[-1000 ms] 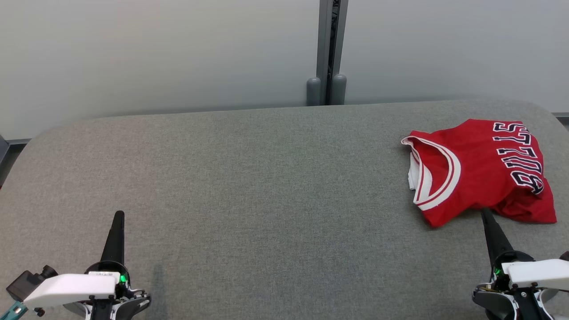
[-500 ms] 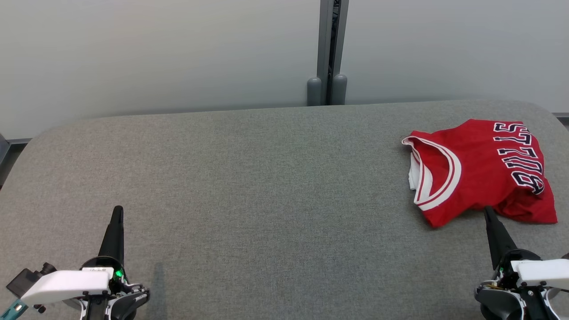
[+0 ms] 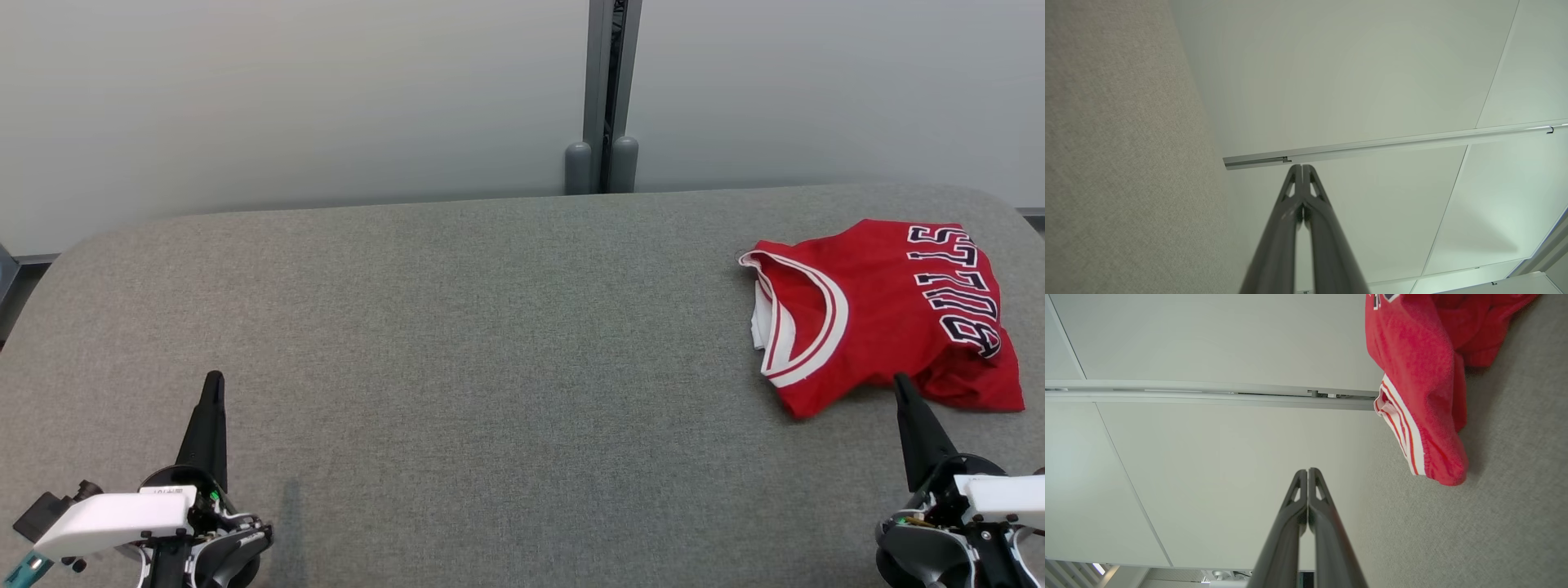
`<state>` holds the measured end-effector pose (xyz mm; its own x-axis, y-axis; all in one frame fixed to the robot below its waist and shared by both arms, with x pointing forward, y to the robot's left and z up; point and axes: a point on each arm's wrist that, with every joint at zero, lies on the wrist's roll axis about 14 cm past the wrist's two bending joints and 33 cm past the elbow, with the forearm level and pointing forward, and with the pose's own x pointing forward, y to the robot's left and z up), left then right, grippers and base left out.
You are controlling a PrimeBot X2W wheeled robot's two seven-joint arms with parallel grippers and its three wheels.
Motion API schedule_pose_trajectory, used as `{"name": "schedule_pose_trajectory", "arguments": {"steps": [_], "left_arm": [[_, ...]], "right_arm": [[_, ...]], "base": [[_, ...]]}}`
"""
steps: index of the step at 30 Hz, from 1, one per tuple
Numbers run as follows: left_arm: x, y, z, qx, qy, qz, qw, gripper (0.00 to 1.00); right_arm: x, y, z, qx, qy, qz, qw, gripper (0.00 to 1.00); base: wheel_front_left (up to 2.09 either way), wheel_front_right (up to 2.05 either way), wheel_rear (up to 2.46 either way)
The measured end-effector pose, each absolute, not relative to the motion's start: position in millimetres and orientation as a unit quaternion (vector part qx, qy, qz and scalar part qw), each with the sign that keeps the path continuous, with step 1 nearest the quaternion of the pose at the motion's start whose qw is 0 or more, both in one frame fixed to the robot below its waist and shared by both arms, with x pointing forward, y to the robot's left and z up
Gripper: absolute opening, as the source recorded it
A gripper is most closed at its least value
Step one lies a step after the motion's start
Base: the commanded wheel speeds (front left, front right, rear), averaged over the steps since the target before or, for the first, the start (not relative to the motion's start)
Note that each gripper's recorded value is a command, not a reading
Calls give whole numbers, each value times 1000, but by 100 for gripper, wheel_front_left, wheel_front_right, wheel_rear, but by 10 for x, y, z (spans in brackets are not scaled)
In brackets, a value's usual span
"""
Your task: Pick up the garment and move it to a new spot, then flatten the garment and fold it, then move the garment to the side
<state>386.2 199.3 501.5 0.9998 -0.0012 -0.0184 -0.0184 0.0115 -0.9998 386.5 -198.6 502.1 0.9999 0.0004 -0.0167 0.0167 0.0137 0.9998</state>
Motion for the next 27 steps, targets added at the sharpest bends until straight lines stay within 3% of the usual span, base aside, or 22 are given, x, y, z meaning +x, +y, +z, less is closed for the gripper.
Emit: {"name": "schedule_pose_trajectory", "arguments": {"steps": [27], "left_arm": [[3874, 1994, 5036, -709, 4, 4, 705, 0]], "right_arm": [[3877, -1997, 5044, 710, 3, -3, 705, 0]], "base": [[0, 0, 0]]}}
